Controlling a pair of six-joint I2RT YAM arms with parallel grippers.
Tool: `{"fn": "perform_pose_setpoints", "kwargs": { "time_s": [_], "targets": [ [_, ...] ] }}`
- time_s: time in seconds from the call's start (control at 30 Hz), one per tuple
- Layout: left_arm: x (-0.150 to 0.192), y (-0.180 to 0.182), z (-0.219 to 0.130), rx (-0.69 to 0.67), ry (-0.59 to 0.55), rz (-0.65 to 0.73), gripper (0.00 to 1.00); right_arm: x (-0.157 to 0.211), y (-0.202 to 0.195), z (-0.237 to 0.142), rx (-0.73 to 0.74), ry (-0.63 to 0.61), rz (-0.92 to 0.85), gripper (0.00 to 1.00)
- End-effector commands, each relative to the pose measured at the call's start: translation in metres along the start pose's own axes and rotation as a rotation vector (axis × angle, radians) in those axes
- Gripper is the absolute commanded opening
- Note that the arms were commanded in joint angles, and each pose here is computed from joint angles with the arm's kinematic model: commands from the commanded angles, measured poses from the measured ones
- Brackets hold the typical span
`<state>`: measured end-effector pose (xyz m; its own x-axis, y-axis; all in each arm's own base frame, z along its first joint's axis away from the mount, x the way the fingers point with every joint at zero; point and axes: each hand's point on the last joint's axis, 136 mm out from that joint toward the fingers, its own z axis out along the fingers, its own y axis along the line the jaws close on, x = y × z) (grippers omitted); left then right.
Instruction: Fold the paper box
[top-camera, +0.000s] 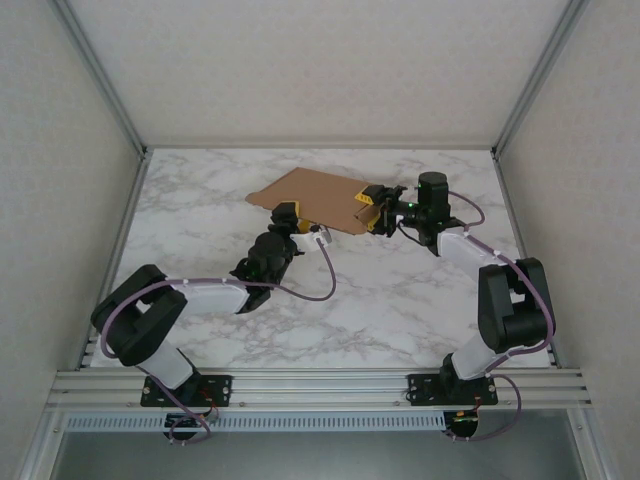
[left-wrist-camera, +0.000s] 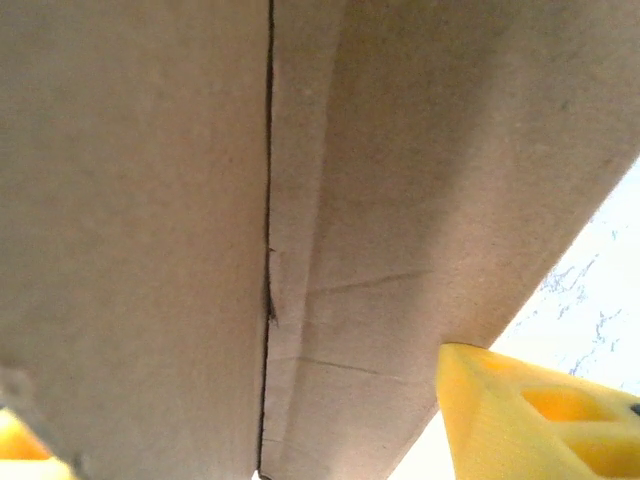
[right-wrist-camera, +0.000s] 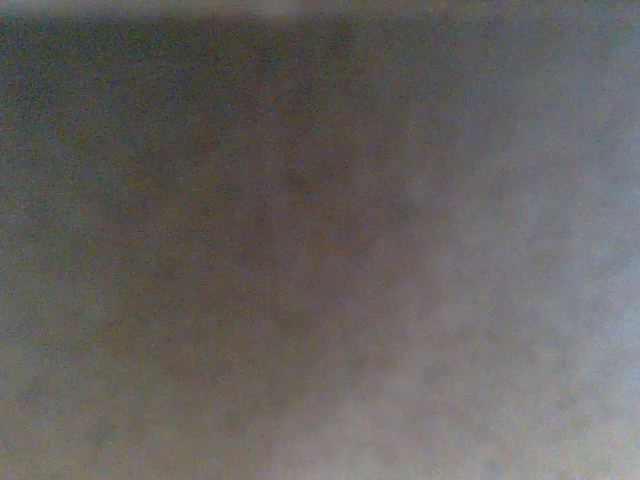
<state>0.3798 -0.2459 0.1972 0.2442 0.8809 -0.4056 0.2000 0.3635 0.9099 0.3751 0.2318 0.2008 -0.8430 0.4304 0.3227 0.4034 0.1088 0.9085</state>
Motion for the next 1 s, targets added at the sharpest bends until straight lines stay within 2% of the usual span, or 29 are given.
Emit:
{"fn": "perform_pose_setpoints", "kwargs": {
  "time_s": [0.0, 0.27, 0.6, 0.8, 0.97],
  "targets": [
    [-0.007, -0.007, -0.001, 0.086, -0.020, 0.012, 0.57, 0.034, 0.029, -0.005, -0.047, 0.114, -0.098, 0.55],
    [-0.008, -0.002, -0.005, 0.127, -0.004, 0.012, 0.47, 0.034, 0.030, -0.006, -0.040, 0.110, -0.100, 0.57],
    [-0.015, 0.005, -0.008, 0.221, 0.018, 0.028, 0.41, 0.036, 0.033, -0.014, -0.017, 0.082, -0.123, 0.70],
    [-0.016, 0.007, -0.008, 0.270, 0.033, 0.020, 0.35, 0.035, 0.030, -0.015, -0.006, 0.069, -0.113, 0.72],
    [-0.017, 0.008, -0.005, 0.292, 0.050, 0.015, 0.35, 0.036, 0.030, -0.022, 0.010, 0.050, -0.131, 0.76]
  ]
}}
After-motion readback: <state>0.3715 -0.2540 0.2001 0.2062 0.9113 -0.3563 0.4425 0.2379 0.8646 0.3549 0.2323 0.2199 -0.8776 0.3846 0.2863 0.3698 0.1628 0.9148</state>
